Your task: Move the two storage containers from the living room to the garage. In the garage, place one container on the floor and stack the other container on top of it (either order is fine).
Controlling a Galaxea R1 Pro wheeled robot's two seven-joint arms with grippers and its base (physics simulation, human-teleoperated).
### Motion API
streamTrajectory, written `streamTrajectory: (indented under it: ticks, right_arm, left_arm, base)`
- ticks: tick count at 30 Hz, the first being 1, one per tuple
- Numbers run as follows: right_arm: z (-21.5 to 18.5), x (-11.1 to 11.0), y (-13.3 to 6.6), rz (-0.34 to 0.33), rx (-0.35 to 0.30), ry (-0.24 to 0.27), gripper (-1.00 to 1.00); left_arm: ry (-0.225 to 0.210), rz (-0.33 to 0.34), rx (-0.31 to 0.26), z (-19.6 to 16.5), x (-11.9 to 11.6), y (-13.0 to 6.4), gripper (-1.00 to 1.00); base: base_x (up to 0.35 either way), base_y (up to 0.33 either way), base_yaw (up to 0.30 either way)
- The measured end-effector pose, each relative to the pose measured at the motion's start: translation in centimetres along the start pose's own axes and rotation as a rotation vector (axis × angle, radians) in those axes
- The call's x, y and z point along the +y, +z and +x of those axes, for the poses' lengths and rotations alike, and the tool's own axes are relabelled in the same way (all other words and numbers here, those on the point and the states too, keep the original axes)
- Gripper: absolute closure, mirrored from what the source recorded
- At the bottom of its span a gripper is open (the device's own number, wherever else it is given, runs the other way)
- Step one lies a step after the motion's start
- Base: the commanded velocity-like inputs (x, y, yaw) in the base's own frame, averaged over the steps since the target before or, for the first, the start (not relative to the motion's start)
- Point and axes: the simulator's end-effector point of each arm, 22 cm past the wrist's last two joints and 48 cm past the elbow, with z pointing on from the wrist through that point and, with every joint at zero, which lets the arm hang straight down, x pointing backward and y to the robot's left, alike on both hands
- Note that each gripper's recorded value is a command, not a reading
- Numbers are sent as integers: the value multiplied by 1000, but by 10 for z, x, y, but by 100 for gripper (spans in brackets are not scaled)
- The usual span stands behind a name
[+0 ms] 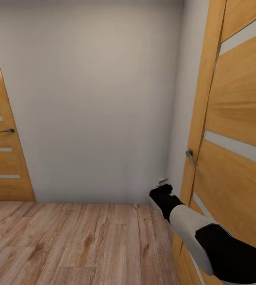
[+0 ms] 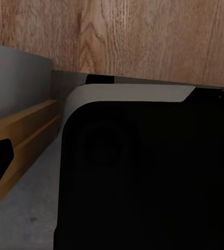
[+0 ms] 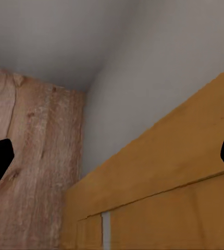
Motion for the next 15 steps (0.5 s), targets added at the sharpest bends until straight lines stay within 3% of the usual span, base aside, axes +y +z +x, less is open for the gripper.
streamTrajectory:
  ticks: [5,13,15]
  right_arm:
    - [30,18,6,-61,46,-22,-100]
    - [64,32,10,-104,94,-40,-100]
    - [95,50,10,-155,125,-44,-100]
  left_arm:
    - [0,1,-1,0,-1,0,-100]
    - [0,0,0,0,0,0,-100]
    - [-1,0,0,0,0,0,-100]
  base:
    - [0,0,0]
    - [0,0,0]
    - [0,0,0]
